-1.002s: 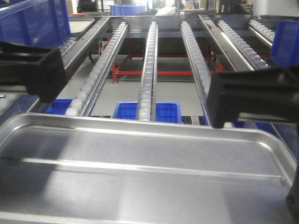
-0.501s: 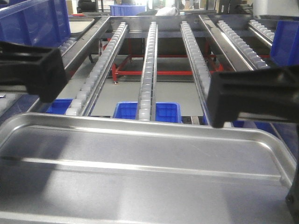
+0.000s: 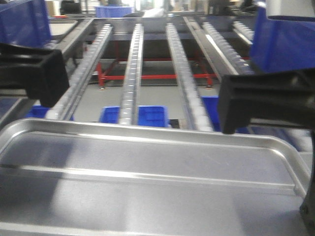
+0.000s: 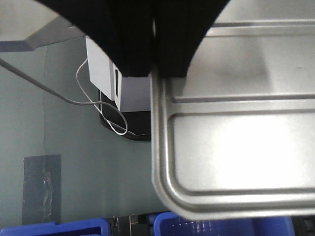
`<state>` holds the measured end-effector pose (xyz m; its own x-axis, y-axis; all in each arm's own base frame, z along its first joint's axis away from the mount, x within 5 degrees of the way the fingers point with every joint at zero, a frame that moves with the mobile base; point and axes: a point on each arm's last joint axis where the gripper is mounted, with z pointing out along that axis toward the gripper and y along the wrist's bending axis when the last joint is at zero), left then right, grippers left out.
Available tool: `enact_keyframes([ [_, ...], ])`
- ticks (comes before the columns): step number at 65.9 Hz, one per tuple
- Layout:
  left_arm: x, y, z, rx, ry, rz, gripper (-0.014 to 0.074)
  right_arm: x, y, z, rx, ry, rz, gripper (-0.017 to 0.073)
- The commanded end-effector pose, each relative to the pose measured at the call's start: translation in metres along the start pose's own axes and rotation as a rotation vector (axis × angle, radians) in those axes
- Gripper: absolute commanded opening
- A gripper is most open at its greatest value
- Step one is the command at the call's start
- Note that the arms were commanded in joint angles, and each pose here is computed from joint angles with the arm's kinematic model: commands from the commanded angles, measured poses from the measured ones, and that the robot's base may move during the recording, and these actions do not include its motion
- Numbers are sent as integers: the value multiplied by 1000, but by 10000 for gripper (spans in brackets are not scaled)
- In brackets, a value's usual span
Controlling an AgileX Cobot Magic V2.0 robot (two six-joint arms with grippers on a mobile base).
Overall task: Grab silver tray and stack on right shelf
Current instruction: 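Hold the tray in both grippers while the base turns and drives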
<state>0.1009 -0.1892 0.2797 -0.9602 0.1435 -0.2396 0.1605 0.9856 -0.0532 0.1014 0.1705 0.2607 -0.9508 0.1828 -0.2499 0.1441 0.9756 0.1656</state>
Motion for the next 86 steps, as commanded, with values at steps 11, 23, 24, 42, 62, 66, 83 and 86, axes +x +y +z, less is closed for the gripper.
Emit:
enact_keyframes([
  [11, 0, -3, -13, 61, -24, 6, -91, -8, 4, -12, -71, -57, -1, 72],
  [23, 0, -3, -13, 61, -24, 6, -91, -7, 0, -12, -26, -49, 0, 72],
  [24, 0, -3, -13, 61, -24, 6, -91, -7, 0, -12, -22, -48, 0, 72],
  [42, 0, -3, -13, 61, -24, 6, -91, -6, -9, -12, 70, -31, 2, 72],
  [62, 0, -3, -13, 61, -24, 6, -91, -4, -19, -14, 180, -10, 4, 72],
  [66, 0, -3, -13, 61, -24, 6, -91, -3, -20, -14, 197, -6, 5, 72],
  [83, 0, -3, -13, 61, -24, 6, -91, -3, -20, -14, 202, -6, 5, 72],
  [86, 0, -3, -13, 61, -24, 6, -91, -3, -20, -14, 202, -6, 5, 72],
])
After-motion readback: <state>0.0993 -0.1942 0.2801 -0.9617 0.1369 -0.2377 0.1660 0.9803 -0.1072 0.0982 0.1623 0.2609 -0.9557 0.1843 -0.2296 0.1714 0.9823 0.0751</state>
